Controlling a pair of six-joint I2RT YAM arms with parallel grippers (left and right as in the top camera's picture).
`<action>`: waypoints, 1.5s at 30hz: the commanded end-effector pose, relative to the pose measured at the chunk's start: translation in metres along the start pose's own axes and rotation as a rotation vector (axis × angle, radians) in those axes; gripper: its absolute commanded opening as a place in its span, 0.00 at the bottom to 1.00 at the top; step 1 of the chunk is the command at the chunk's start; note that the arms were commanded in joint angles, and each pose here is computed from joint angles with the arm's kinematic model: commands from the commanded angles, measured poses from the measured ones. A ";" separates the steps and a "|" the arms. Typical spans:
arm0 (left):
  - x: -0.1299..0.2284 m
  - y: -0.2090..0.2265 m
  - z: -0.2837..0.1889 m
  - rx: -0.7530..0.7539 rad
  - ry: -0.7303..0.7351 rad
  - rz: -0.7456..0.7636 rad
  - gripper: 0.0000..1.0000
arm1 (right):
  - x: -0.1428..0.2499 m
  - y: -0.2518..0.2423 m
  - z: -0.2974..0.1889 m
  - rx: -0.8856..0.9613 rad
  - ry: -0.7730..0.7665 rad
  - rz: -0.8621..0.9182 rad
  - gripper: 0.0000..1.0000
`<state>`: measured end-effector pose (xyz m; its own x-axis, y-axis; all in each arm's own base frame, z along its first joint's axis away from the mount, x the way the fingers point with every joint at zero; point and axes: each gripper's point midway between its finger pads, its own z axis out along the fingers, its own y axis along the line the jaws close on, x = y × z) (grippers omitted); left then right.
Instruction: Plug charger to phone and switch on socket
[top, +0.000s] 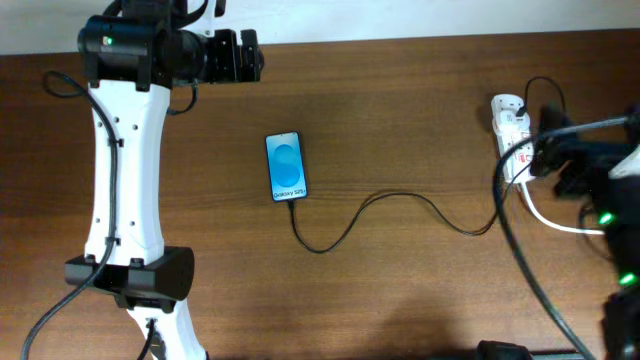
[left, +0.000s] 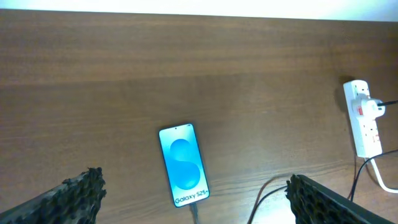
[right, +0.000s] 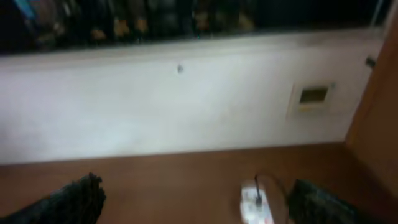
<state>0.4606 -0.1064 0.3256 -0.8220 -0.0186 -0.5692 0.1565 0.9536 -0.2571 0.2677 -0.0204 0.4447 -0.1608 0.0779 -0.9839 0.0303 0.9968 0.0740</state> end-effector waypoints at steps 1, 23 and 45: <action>-0.003 0.002 -0.007 -0.007 -0.019 0.000 0.99 | 0.054 0.002 0.007 -0.012 -0.072 -0.017 0.99; -0.003 0.002 -0.007 -0.007 -0.019 0.000 0.99 | 0.288 -0.007 0.025 -0.038 -0.088 -0.021 0.98; 0.160 0.058 -0.047 -0.164 -0.522 0.324 0.99 | 0.288 -0.007 0.025 -0.039 -0.088 -0.021 0.98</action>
<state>0.3329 -0.0583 0.2754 -0.4112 0.1616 -0.8971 0.2756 0.9601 0.0466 0.2462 -0.0072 0.1598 -0.0679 0.0574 -0.9960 -0.0036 0.9983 0.0578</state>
